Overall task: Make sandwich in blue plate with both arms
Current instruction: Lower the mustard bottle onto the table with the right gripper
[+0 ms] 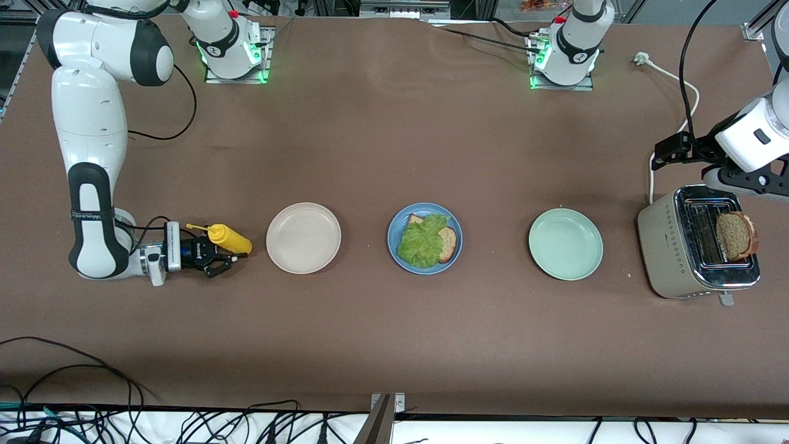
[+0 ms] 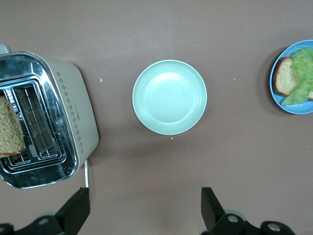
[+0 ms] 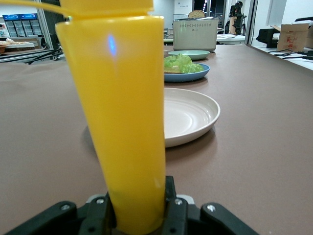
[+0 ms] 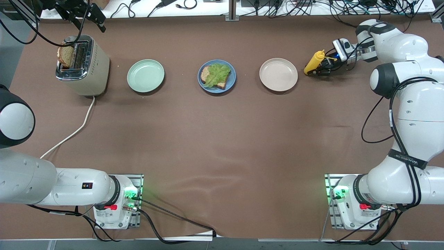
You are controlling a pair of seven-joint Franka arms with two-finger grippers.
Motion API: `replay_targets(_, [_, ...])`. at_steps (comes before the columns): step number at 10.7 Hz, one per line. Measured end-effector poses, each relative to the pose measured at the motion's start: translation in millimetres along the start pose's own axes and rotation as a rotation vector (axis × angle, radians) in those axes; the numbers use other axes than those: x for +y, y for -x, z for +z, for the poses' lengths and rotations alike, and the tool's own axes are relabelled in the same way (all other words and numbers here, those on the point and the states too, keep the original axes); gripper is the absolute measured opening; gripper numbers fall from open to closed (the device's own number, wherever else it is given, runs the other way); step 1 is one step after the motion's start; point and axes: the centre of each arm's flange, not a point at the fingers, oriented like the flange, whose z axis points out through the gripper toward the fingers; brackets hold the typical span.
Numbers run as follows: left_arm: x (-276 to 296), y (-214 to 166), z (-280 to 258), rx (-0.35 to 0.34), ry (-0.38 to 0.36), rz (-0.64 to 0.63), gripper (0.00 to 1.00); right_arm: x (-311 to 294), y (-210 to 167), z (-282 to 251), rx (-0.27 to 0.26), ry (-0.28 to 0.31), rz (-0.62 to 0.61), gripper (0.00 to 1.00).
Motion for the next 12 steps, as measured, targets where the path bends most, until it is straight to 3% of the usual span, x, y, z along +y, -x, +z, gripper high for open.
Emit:
replay_targets(2, [0,0,0,0.000,0.000,0.000,1.00,0,2,0,0.001,0.006,0.001,0.36])
replay_targets(3, [0,0,0,0.000,0.000,0.000,1.00,0,3,0,0.002,0.008,0.001,0.42])
replay_targets(6, [0,0,0,0.000,0.000,0.000,1.00,-2,5,-11,-0.012,0.019,0.005,0.82])
replay_targets(8, [0,0,1,-0.001,0.000,0.000,1.00,-9,11,-39,-0.056,0.032,0.021,1.00])
replay_targets(10, [0,0,0,0.000,0.000,0.000,1.00,-24,12,-76,-0.130,0.003,0.069,1.00])
replay_targets(12, [0,-1,-3,0.006,-0.001,0.000,1.00,-31,-12,-118,-0.228,-0.018,0.180,1.00])
